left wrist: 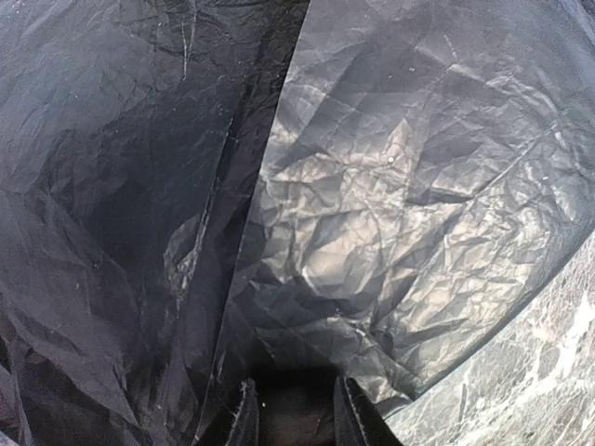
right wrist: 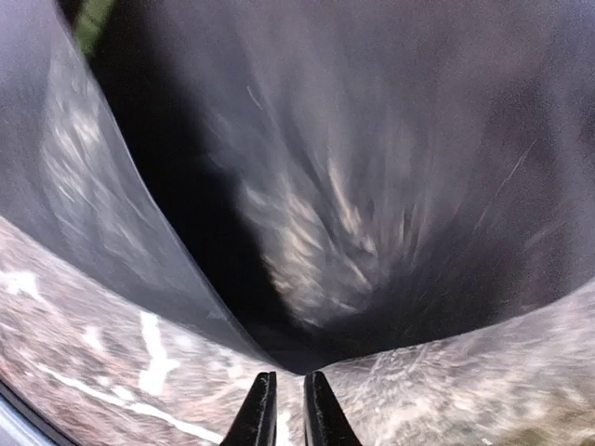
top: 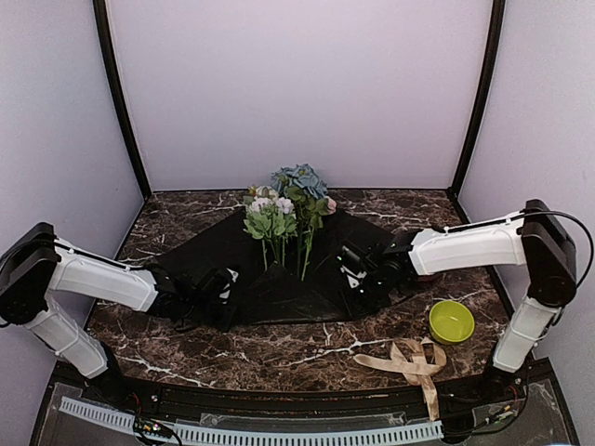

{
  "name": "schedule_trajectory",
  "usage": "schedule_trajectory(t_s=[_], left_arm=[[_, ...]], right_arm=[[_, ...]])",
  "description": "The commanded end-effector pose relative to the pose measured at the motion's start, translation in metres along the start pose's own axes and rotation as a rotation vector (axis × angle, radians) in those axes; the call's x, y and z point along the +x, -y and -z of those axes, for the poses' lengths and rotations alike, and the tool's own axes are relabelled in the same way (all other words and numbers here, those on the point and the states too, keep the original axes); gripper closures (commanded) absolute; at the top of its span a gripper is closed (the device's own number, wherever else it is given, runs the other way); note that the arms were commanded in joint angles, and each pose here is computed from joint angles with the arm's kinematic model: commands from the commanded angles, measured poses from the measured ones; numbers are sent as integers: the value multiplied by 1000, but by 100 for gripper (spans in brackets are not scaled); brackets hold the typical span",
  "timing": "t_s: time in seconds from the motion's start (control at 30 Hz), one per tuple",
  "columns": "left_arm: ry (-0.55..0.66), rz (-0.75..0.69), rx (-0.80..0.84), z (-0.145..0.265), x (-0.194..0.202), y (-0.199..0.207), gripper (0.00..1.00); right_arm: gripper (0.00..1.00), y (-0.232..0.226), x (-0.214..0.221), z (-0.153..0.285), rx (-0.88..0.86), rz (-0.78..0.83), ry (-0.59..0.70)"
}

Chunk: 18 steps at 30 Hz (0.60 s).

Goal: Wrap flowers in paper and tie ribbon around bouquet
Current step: Press the fold line on the 1/4-folded wrapping paper.

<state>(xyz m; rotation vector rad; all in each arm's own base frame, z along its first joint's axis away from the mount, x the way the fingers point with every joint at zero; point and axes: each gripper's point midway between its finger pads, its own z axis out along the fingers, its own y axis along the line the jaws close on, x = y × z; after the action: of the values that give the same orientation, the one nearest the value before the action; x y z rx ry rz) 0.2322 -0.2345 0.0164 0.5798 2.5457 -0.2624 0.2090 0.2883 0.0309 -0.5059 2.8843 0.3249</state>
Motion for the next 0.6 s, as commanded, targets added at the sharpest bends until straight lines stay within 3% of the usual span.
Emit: schedule_trajectory(t_s=[0.0,0.23,0.4,0.57], left_arm=[[-190,9,-54,1,57,-19,71],[-202,58,-113,12,58,-32,70],[-220,166,-129,19,62,-33,70],[-207,233,-180,34,66,-45,70]], right_arm=[[88,-54,-55,46,-49,106,157],[89,-180,-96,43,-427,309,177],[93,-203,-97,0,-497,328,88],[94,-195,-76,-40,-467,291,-10]])
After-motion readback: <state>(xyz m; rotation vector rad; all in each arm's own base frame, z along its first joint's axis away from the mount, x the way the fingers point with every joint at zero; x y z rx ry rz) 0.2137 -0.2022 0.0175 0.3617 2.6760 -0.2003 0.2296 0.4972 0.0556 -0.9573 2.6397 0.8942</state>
